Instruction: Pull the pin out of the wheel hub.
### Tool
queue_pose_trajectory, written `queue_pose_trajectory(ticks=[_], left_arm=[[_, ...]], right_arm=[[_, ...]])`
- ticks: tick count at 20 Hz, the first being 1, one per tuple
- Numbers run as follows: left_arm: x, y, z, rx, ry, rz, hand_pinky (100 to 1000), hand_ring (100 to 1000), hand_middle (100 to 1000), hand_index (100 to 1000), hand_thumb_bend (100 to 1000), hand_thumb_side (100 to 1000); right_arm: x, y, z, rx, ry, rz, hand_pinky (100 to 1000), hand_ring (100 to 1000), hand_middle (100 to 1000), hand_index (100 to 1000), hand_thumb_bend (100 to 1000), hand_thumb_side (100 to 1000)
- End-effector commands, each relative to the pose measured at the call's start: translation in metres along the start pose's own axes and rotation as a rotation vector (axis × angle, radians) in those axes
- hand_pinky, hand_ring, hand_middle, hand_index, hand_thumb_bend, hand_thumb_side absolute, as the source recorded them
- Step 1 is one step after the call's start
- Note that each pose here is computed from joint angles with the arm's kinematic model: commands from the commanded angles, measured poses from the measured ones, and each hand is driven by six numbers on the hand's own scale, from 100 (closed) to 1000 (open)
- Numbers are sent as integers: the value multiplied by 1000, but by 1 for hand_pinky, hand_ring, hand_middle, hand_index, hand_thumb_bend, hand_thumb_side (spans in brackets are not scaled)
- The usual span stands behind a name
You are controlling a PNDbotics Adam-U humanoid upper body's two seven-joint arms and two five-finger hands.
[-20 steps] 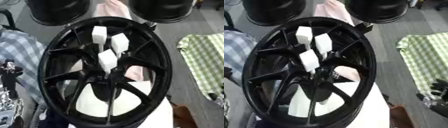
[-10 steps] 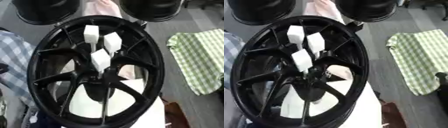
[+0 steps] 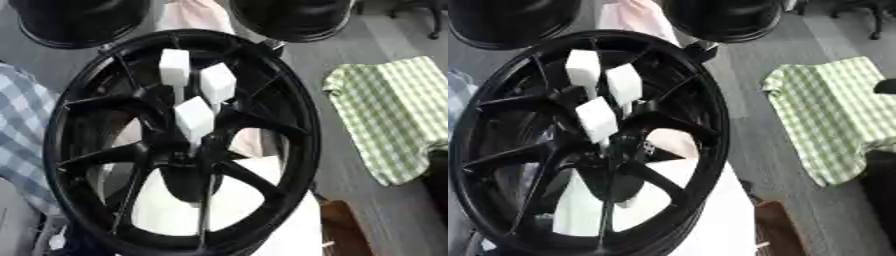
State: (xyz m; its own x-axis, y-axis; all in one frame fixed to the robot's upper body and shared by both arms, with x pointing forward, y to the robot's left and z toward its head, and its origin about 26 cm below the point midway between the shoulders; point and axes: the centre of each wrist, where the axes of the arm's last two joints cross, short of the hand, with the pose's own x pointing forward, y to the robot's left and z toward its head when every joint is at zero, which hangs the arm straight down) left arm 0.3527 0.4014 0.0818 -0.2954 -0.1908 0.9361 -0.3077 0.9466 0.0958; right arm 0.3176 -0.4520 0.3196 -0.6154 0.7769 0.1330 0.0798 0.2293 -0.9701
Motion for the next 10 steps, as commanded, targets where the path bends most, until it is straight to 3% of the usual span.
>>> queue_pose_trajectory(ticks=[1, 5, 10], left_arm=[[18, 10, -5, -15, -53, -8, 636, 578, 446, 728, 100, 749], [20, 9, -1, -24, -55, 0, 635, 577, 445, 726, 100, 752], [22, 5, 1, -30, -52, 9, 635, 577, 445, 725, 100, 762]], right_arm=[[5, -26, -15, 153, -28, 88, 792, 773, 725, 798, 645, 213], [11, -35, -55, 273, -92, 145, 810, 794, 758, 810, 646, 206], [11, -22, -106, 369, -150, 138, 814, 806, 766, 813, 642, 216]])
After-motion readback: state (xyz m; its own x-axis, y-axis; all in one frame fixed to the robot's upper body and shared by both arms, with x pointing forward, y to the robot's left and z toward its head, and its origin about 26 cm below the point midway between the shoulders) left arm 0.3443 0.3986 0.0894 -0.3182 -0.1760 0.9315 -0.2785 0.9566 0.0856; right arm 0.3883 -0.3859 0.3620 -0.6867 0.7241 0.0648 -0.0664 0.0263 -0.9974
